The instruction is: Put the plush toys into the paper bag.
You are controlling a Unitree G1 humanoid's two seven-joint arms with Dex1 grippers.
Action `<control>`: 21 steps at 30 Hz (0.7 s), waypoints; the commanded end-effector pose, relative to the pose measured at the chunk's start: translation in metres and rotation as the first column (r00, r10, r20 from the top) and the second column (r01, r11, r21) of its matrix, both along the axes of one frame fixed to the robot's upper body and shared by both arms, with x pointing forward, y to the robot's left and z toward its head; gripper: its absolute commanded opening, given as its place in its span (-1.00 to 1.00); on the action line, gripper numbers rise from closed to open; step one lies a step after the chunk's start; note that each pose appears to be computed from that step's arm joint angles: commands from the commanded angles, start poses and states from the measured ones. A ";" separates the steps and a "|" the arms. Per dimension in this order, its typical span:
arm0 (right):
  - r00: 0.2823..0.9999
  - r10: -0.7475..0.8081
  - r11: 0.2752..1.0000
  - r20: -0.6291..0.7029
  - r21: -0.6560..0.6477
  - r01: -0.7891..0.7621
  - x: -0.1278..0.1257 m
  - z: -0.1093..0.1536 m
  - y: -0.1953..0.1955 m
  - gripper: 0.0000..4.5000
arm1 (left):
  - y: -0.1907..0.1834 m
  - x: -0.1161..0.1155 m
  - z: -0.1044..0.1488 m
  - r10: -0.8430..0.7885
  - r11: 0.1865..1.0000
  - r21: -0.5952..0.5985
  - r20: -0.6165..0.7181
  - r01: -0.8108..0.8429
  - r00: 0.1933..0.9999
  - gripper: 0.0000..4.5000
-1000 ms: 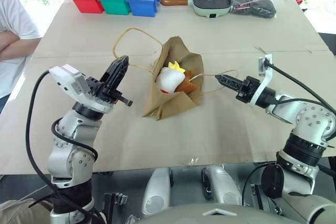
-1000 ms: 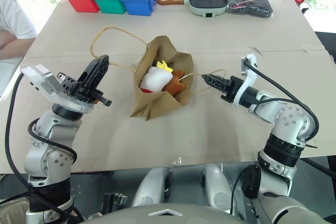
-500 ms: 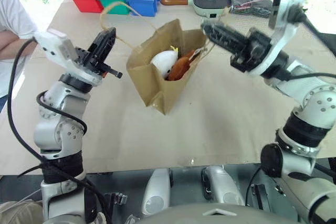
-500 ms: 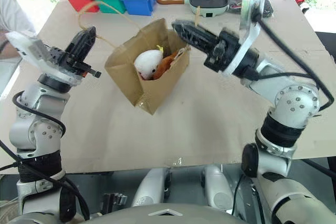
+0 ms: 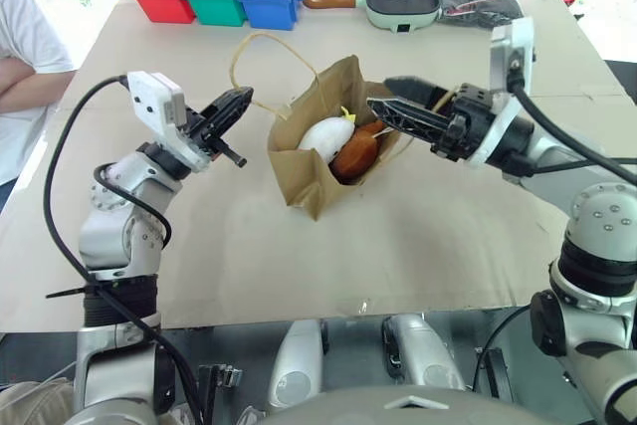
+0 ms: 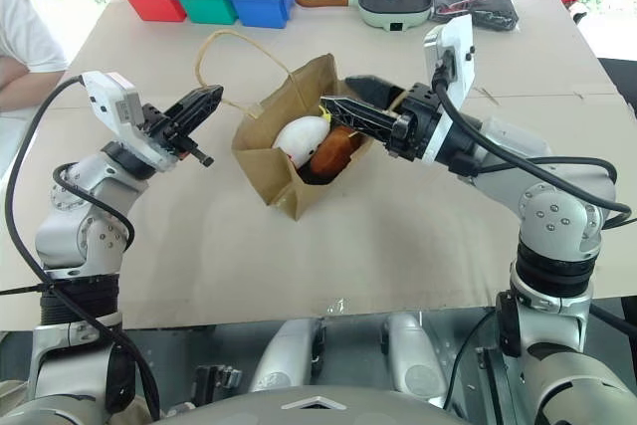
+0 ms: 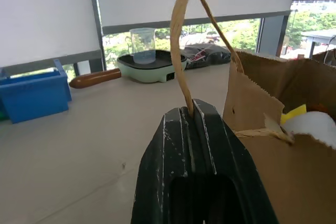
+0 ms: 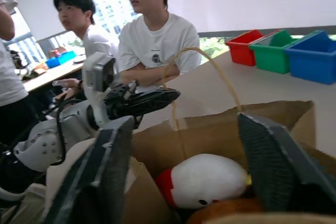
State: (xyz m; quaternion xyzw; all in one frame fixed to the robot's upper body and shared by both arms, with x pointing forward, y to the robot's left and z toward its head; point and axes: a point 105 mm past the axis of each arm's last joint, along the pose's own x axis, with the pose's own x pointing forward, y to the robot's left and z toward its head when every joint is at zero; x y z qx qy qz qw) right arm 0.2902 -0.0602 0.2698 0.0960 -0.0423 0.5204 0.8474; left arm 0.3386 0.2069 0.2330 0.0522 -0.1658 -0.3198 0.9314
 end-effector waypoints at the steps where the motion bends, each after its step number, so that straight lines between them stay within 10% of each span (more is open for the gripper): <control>1: 0.999 -0.015 0.998 0.042 0.056 0.012 0.002 0.012 -0.007 0.52 | 0.008 -0.001 0.018 0.010 1.000 -0.009 0.060 -0.009 0.998 -1.00; 9: 0.996 -0.016 0.950 0.085 0.311 -0.011 0.003 0.057 -0.046 -0.95 | 0.048 0.012 0.033 0.196 0.950 -0.250 0.014 -0.186 0.981 -1.00; 16: 0.995 0.007 0.947 0.102 0.319 -0.039 0.003 0.067 -0.046 -0.95 | 0.049 0.017 0.046 0.206 0.935 -0.301 0.025 -0.189 0.978 -1.00; 21: 0.997 0.069 0.980 -0.028 0.188 -0.062 0.007 0.023 -0.019 -0.72 | 0.041 0.011 0.039 0.173 0.948 -0.275 0.021 -0.161 0.985 -1.00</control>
